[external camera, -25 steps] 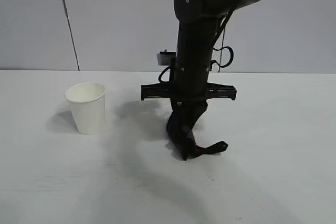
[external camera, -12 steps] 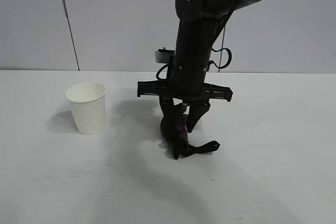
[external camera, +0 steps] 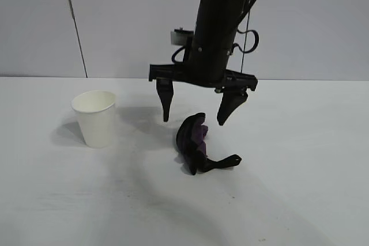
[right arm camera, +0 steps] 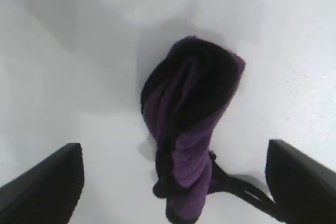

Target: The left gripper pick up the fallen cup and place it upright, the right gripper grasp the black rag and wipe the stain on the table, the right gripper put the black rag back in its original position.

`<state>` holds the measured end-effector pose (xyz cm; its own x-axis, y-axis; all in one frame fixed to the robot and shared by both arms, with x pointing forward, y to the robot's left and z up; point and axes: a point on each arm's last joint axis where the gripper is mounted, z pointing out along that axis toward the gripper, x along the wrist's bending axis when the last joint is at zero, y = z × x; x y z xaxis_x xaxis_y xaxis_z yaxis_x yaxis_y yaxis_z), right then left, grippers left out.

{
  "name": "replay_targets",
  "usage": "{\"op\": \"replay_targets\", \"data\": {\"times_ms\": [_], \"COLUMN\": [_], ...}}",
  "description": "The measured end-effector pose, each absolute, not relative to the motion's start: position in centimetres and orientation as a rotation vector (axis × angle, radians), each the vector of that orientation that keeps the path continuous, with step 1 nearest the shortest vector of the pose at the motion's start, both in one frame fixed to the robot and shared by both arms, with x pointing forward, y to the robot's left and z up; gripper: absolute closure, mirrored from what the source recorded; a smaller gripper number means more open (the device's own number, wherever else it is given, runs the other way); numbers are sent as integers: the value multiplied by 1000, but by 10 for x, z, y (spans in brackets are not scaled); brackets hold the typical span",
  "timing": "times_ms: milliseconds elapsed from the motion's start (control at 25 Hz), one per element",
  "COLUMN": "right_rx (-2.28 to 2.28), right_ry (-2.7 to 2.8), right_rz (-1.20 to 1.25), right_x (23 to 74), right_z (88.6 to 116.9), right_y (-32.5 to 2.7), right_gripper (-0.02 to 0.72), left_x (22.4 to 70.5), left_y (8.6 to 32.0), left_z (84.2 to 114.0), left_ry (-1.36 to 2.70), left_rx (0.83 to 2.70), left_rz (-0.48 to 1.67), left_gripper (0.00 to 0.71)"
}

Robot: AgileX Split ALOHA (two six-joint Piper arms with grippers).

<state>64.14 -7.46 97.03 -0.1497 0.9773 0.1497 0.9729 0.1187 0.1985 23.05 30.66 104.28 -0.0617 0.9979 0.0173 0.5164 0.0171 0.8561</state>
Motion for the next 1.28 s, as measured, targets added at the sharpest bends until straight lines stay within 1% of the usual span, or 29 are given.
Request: {"op": "replay_targets", "data": {"times_ms": [360, 600, 760, 920, 1040, 1280], "right_rx": [1924, 1840, 1782, 1726, 1678, 1530], "right_ry": [2276, 2194, 2136, 2081, 2029, 1948], "right_rz": [605, 825, 956, 1070, 1163, 1311], "right_x": [606, 558, 519, 477, 448, 391], "right_z": [1082, 1167, 1215, 1252, 1275, 1308], "right_y": [-96, -121, -142, -165, -181, -211], "right_gripper": [54, 54, 54, 54, 54, 54], "left_x": [230, 230, 230, 230, 230, 230], "left_y": [307, 307, 307, 307, 307, 307], "left_z": [1043, 1043, 1043, 1043, 1043, 1043], "left_ry": [1651, 1651, 1651, 1651, 1651, 1651], "left_rx": [1567, 1567, 1567, 1567, 1567, 1567], "left_rz": [950, 950, 950, 950, 950, 950], "left_gripper": [80, 80, 80, 80, 80, 80]}}
